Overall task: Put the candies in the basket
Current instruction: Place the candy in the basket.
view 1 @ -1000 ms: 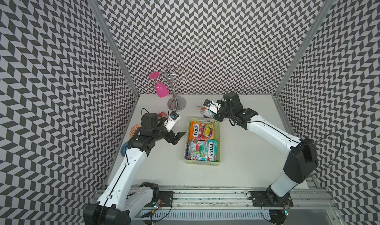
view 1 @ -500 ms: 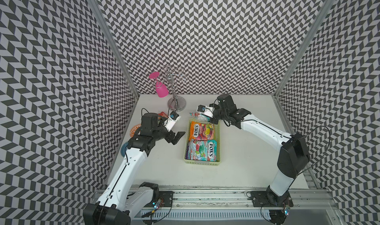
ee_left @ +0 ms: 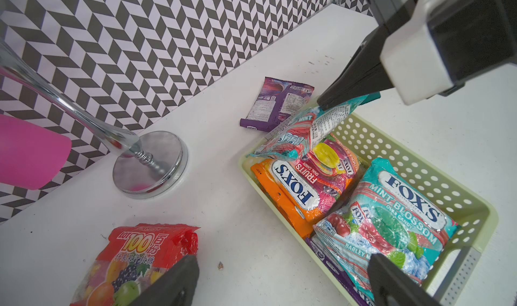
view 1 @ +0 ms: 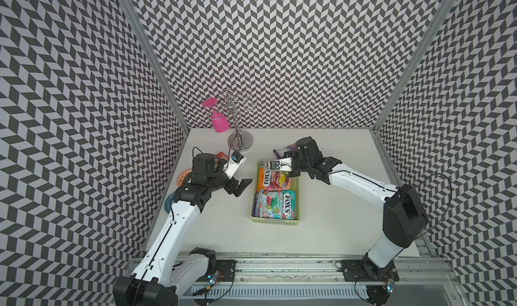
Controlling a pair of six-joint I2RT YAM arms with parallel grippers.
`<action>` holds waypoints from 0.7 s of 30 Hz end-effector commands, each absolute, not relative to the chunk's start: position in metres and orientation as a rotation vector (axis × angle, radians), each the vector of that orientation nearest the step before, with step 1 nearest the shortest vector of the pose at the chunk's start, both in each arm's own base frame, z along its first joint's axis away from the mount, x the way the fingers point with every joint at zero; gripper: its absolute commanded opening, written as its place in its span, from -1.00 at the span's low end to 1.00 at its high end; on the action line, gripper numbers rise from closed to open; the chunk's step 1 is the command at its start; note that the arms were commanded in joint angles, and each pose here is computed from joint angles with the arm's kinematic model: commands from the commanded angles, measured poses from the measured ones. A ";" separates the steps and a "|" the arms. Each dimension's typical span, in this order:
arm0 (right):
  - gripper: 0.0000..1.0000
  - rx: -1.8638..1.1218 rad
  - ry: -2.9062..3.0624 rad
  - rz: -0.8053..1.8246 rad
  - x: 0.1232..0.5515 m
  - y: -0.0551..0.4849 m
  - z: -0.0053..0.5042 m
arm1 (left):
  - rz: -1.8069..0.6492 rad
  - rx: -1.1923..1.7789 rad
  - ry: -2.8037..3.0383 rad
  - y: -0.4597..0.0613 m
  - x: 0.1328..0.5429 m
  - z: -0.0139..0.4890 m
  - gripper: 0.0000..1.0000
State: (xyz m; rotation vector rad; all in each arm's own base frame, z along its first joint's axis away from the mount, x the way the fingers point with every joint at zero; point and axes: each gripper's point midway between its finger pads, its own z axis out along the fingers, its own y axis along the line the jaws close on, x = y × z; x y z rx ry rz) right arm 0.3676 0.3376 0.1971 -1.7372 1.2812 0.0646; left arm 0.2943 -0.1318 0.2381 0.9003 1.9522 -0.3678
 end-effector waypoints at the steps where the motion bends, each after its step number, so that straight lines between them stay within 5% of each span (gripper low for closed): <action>1: -1.00 -1.763 1.178 0.026 0.361 0.338 0.209 | -0.374 0.888 1.920 -0.133 0.298 0.249 0.97; 10: -1.00 -1.847 1.280 0.093 0.338 0.347 0.151 | -0.382 0.891 1.920 -0.135 0.298 0.250 0.97; 14: -0.58 -1.843 1.311 0.121 0.328 0.359 0.138 | -0.368 0.887 1.921 -0.133 0.299 0.251 0.97; 21: -0.30 -1.771 1.354 0.158 0.329 0.374 0.145 | -0.366 0.886 1.919 -0.133 0.299 0.252 0.97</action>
